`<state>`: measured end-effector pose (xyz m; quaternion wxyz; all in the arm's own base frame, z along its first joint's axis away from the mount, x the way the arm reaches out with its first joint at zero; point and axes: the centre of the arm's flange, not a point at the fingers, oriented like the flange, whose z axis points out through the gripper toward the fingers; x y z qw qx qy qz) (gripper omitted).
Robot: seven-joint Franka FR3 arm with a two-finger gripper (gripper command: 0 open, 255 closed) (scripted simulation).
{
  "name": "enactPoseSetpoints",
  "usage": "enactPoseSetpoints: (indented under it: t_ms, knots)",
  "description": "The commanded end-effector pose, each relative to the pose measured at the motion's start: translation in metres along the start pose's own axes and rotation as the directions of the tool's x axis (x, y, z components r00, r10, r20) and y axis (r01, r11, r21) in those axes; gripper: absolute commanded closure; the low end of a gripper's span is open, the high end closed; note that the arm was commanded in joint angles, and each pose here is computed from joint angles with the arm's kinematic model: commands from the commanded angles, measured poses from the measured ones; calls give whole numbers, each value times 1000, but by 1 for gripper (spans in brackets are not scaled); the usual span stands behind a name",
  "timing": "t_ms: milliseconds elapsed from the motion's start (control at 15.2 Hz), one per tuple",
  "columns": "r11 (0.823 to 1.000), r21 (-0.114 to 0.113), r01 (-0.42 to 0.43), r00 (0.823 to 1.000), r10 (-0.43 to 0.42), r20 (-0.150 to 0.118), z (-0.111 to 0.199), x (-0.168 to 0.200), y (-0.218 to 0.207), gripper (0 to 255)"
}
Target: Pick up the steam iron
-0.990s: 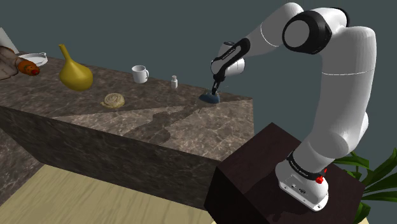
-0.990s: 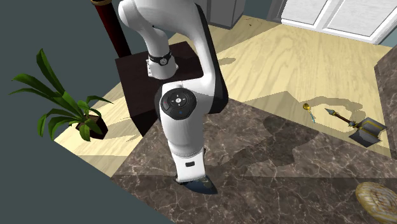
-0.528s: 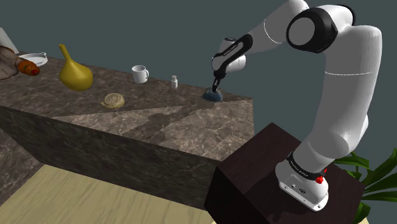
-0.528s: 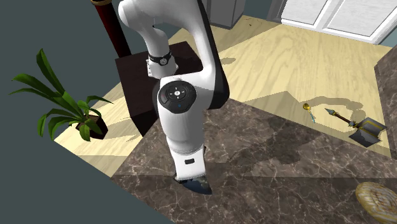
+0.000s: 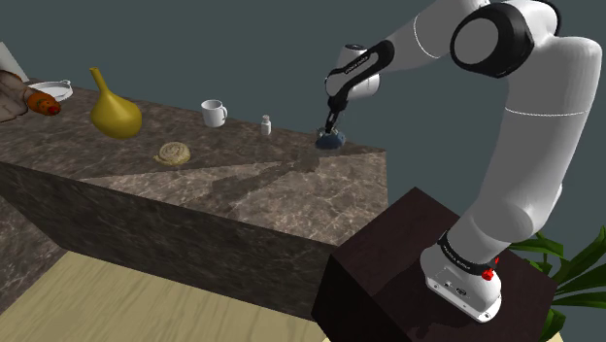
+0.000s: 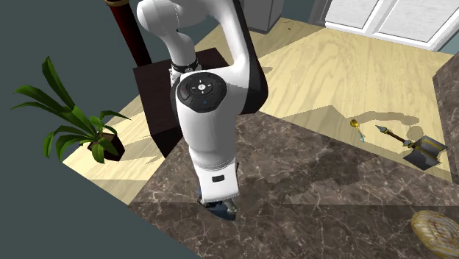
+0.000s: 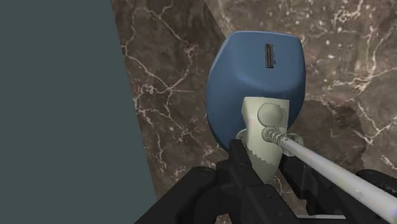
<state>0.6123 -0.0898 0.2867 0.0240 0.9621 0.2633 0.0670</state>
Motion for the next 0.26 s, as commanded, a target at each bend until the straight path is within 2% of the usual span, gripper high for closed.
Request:
enactPoseSetpoints:
  t_ms: [0,198]
  knots:
    - [1000,0,0,1000,0,0,-12,1,1,255]
    - [1000,0,0,1000,0,0,-18,2,1,255]
